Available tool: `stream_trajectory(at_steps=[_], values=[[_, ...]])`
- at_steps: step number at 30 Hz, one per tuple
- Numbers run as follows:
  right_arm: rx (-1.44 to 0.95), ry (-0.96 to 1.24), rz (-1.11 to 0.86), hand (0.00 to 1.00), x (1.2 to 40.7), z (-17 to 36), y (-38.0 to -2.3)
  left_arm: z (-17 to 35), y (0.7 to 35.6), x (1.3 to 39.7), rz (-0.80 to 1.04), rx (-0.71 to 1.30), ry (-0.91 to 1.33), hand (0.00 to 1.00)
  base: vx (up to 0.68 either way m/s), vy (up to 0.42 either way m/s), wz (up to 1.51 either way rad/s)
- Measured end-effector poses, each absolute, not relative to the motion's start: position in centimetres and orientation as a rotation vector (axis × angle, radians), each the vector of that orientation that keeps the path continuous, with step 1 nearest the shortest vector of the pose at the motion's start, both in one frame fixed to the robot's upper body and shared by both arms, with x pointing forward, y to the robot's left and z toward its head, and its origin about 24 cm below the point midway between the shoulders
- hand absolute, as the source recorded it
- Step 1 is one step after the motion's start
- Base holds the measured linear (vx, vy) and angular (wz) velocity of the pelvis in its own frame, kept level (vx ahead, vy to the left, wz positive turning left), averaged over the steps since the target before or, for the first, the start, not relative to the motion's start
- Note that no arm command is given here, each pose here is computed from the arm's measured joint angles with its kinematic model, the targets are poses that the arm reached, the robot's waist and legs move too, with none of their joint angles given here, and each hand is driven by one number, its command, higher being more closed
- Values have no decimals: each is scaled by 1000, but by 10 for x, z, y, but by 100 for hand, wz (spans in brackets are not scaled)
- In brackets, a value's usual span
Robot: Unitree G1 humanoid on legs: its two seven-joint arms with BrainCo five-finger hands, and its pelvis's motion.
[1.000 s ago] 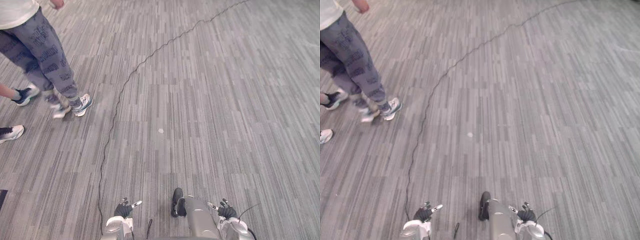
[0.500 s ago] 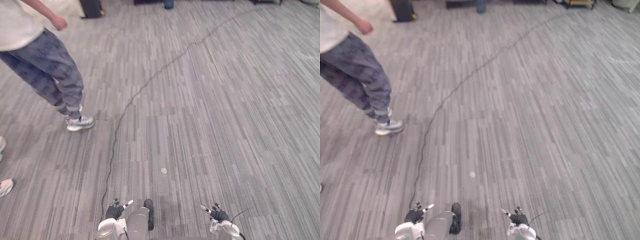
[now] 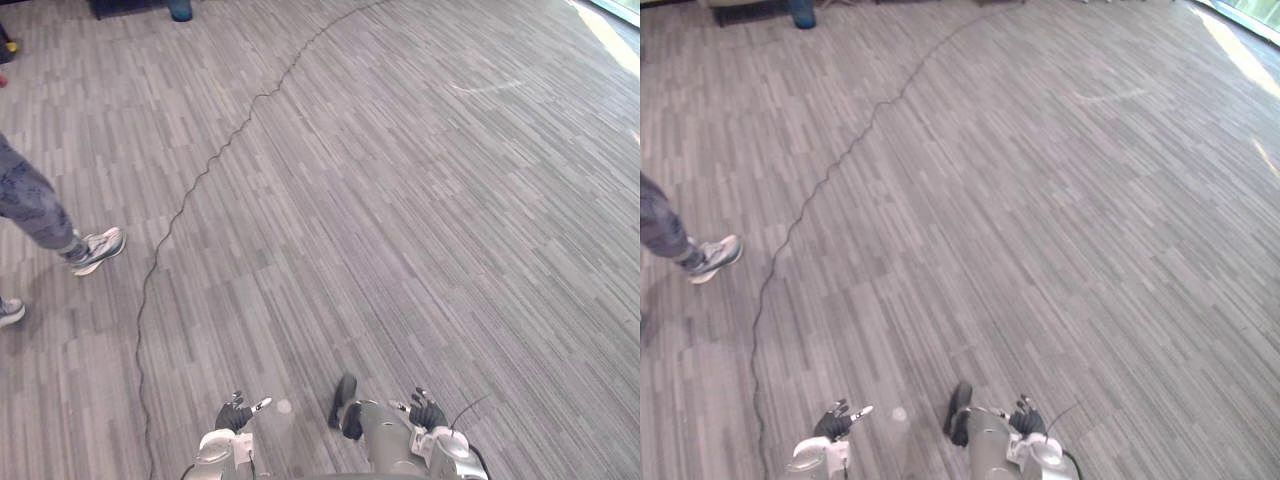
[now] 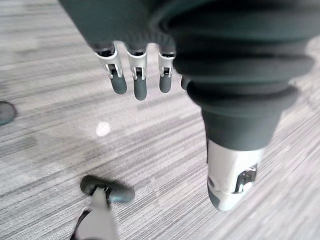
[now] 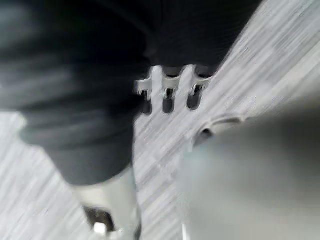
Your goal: Pick up cushions and gather them together orderly.
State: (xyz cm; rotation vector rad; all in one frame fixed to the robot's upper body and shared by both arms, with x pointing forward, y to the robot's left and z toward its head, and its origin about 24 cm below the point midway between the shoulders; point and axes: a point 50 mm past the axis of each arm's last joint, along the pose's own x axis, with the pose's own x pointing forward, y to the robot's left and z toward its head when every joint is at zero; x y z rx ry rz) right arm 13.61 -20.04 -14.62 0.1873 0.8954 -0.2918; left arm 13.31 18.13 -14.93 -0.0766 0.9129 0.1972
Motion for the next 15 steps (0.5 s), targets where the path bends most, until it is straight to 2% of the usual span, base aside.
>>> stream_trajectory(at_steps=[8,12,15], values=[[230,873,-257,0,138,-145,-179,-138,182,142,240,-116,809,0,507,-17,-85],[232,878,-274,0,137,-145,-183,-138,181,140,267,-149,800,0,522,186,-84],[246,934,-307,0,123,-152,-184,-143,190,129,286,-134,835,0,751,361,-73]])
